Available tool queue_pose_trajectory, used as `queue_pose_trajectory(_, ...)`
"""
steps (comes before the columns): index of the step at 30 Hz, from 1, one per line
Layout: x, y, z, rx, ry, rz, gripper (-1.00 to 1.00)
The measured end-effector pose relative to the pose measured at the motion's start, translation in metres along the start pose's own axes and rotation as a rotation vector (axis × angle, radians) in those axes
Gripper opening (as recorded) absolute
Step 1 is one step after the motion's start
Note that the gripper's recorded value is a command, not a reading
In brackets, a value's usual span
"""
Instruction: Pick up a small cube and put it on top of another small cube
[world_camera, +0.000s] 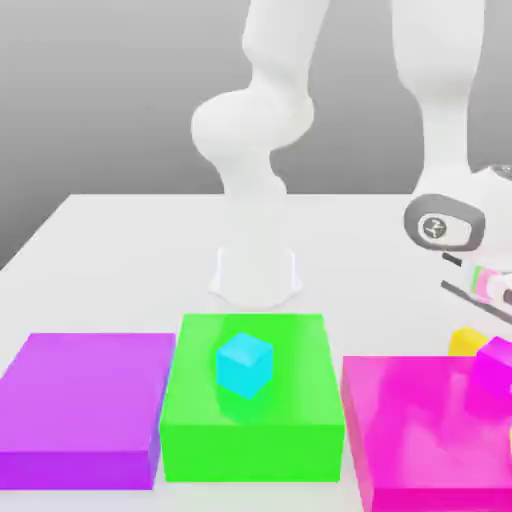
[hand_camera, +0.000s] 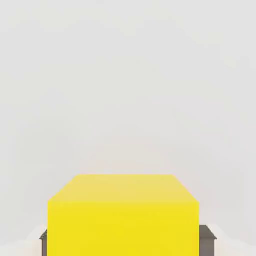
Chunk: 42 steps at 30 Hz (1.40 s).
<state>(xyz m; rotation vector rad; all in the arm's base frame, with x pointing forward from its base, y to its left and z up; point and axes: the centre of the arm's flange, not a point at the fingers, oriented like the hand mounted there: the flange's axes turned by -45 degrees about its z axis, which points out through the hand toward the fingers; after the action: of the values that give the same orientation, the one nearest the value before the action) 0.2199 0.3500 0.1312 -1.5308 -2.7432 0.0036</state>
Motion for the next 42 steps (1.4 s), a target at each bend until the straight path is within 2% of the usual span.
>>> queue_pose_trajectory(9,-0.002,0.01,-0.061,0.0,-0.006,0.009,-1.0)
queue_pose_trajectory(12,-0.004,0.035,-0.063,-0.04,-0.029,-0.058,-1.0)
queue_pose_trajectory(17,-0.006,0.08,-0.067,-0.139,-0.103,-0.223,-1.0)
queue_pose_trajectory(22,-0.007,0.126,-0.081,-0.249,-0.215,-0.403,-1.0)
queue_pose_trajectory(27,-0.103,0.194,-0.129,-0.265,-0.307,-0.168,-1.0)
queue_pose_trajectory(32,-0.203,0.199,-0.155,-0.207,-0.279,0.159,-1.0)
queue_pose_trajectory(42,-0.312,0.127,-0.168,-0.086,-0.119,0.671,-1.0)
